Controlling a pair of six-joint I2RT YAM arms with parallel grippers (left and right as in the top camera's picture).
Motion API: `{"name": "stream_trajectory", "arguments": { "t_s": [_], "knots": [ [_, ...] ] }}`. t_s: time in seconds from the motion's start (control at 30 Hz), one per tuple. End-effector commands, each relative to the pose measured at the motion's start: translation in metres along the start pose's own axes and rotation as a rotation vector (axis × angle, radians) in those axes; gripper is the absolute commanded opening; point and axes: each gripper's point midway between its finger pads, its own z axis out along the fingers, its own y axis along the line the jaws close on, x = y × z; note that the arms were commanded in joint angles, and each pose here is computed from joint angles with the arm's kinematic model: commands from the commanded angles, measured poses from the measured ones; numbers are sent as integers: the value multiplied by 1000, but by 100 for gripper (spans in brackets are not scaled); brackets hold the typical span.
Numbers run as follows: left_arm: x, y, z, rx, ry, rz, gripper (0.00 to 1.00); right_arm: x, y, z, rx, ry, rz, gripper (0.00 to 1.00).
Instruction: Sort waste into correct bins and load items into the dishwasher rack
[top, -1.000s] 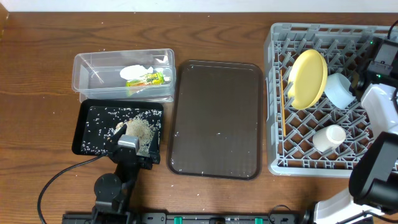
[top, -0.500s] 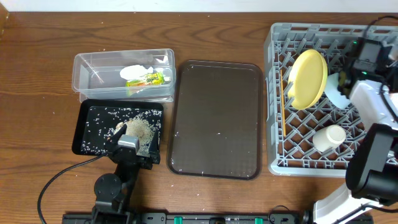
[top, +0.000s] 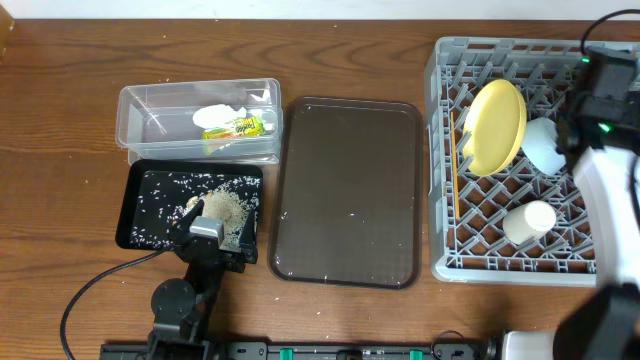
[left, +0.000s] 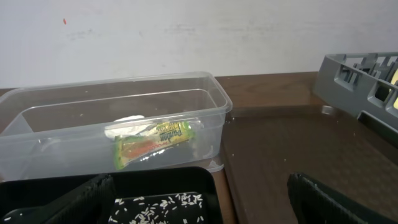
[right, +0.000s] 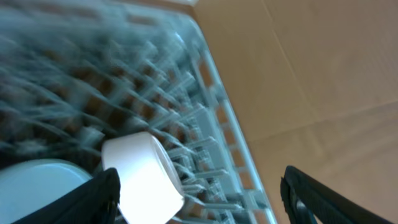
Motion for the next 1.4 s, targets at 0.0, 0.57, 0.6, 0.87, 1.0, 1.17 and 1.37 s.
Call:
{"name": "stream_trajectory", "arguments": {
  "t_s": [0.0,0.57,0.6,0.87,1.0,1.17,1.37],
  "knots": [
    [15,0,2,5,35,10,91,-21,23,-43,-303,-106,183,80],
    [15,0,2,5,36,10,91,50,170,-280,-1263,94,-12,76],
    [15,0,2,5,35,10,91,52,176,-290,-1287,87,-43,81],
    [15,0,2,5,36,10,91,72,208,-358,-1462,95,-163,99],
    [15,0,2,5,36,10,91,95,207,-360,-1436,127,-271,99],
    [15,0,2,5,36,10,91,119,199,-361,-1443,192,-365,99],
    [15,0,2,5,35,10,91,89,189,-369,-1458,-121,-445,99]
  ]
}}
